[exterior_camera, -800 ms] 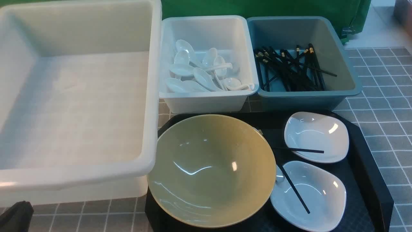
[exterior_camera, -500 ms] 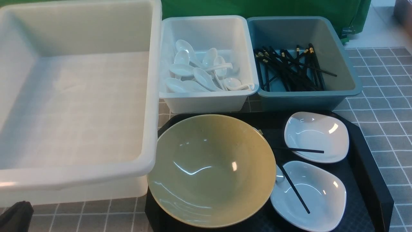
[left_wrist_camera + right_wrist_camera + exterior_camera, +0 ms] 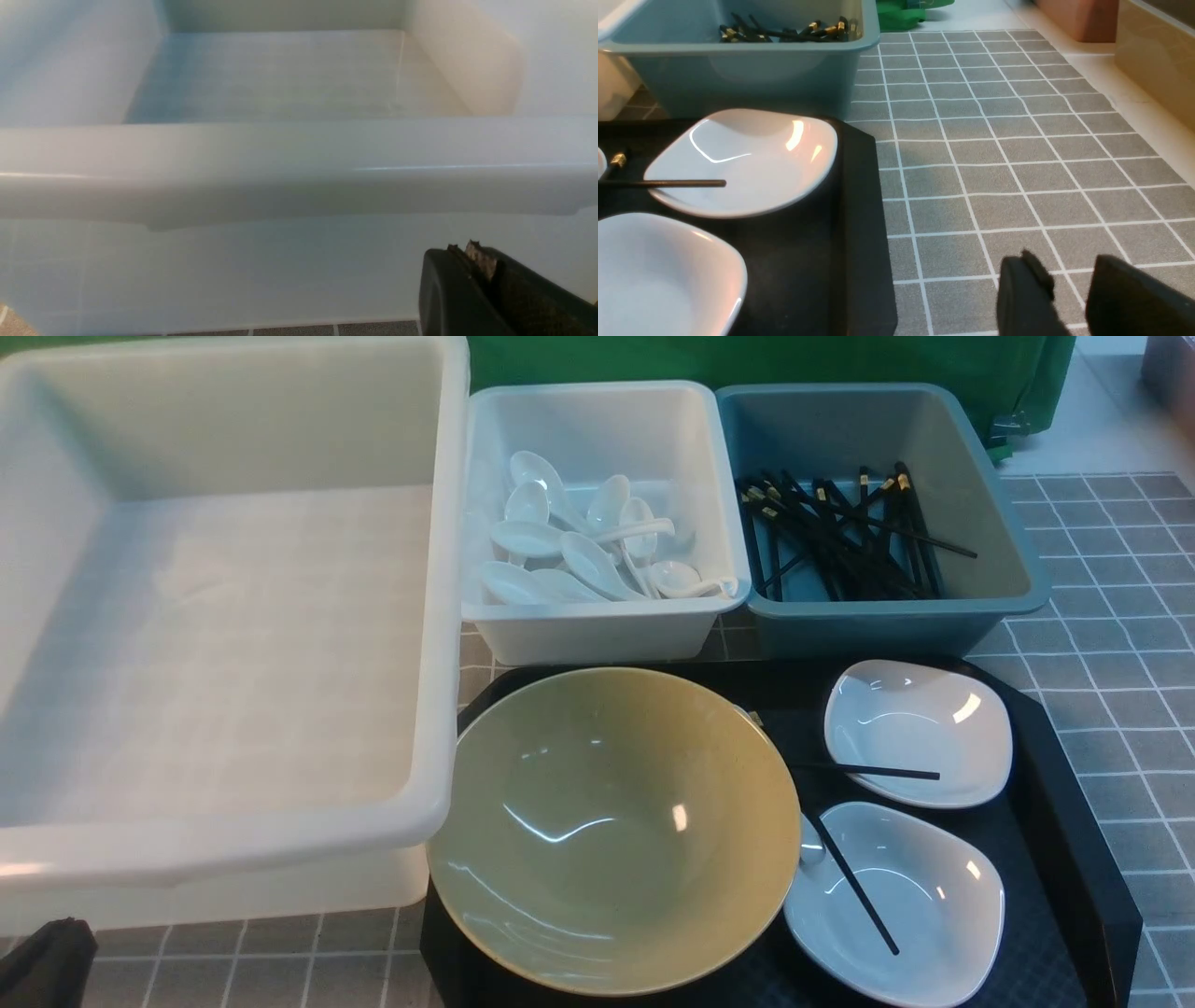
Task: On grey table put chopsticks spoon bowls plates into blue grey white boxes.
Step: 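Grasp the large bowl on the tray by its rim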
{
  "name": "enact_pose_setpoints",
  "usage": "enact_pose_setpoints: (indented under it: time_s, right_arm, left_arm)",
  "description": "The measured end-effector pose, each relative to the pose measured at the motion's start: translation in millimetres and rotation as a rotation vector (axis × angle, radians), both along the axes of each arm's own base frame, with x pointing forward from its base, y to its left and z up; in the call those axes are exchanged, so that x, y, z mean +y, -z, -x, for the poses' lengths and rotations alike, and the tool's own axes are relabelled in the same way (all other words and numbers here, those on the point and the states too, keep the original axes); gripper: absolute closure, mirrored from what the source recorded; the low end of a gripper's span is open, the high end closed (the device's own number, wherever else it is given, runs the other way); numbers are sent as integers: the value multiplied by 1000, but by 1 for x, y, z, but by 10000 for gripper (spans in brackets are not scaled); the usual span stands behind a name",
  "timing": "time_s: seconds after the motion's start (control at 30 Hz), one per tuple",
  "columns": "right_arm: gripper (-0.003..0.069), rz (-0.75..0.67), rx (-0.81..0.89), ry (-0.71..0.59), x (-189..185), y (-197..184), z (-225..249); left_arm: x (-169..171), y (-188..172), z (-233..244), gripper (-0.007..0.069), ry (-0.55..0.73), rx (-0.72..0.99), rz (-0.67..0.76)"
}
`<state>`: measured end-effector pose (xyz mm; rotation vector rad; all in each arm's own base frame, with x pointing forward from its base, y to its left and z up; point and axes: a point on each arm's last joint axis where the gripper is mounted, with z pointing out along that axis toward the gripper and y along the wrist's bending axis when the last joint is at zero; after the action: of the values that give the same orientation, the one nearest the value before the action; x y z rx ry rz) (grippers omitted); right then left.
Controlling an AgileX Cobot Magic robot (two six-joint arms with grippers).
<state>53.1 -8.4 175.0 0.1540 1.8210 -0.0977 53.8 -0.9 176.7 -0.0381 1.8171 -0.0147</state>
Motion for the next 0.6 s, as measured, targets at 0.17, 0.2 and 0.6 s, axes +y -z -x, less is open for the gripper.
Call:
enact_pose_setpoints:
  time_s: [0.17,0.2,0.6]
  right_arm:
    - [421,0,0,0,0,0,0]
    - [421,0,-1,0,0,0,0]
    - [421,57,-383,-7,0,-35,-2]
  left_arm:
    - [0,0,0,634,0,-2,-5]
    - [0,0,0,634,-1,-5,-5]
    - [3,-22,-3,634,-30,-242,-19]
